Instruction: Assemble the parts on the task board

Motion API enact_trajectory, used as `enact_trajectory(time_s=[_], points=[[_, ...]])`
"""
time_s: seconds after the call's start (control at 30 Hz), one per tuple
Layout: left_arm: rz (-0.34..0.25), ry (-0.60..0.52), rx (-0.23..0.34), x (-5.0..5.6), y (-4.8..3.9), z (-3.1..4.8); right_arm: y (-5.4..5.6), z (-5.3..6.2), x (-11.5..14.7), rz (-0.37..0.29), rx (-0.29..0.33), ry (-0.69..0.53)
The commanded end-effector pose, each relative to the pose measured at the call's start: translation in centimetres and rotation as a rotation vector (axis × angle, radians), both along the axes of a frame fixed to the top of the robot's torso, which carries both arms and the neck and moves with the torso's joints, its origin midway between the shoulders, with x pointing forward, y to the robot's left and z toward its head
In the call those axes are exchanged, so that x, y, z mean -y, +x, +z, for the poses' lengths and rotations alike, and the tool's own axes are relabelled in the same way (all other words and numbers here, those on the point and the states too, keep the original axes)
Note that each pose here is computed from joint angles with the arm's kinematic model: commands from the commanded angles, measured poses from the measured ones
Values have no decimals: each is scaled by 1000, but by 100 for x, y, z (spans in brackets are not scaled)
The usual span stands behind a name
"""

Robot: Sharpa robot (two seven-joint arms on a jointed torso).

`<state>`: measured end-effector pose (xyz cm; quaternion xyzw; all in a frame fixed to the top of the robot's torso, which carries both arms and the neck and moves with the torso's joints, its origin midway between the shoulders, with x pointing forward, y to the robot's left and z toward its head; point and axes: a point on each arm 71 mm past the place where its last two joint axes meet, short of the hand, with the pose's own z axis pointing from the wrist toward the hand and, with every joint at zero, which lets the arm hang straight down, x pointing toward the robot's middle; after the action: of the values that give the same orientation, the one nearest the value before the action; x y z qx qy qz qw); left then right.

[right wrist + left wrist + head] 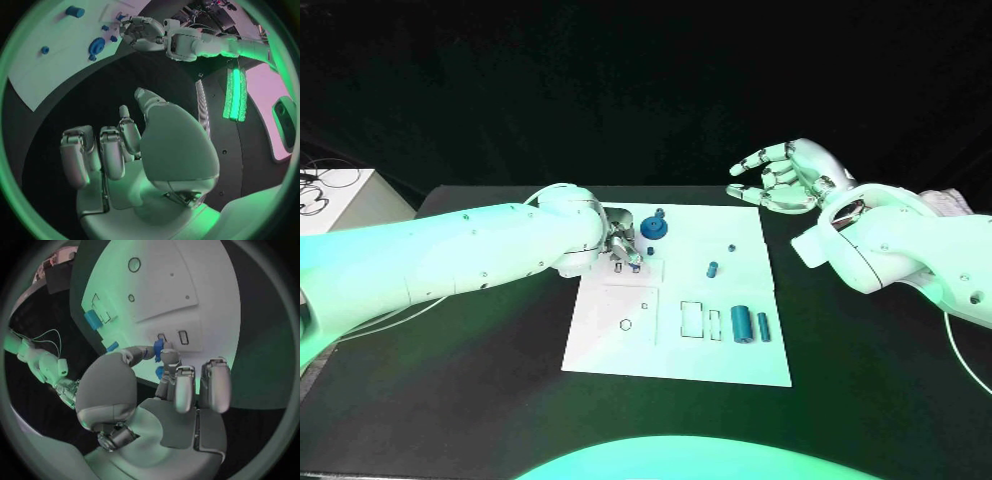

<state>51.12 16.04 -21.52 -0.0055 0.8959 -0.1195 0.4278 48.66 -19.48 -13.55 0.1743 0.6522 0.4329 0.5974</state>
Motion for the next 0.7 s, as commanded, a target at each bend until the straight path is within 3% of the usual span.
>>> enact_trajectory(time_s=[0.03, 0.7], points=[[-5, 11, 19, 6, 2, 4, -6, -7, -11, 16, -4, -4], [-20, 26, -15, 27, -33, -76, -8, -14, -14, 21, -10, -6]])
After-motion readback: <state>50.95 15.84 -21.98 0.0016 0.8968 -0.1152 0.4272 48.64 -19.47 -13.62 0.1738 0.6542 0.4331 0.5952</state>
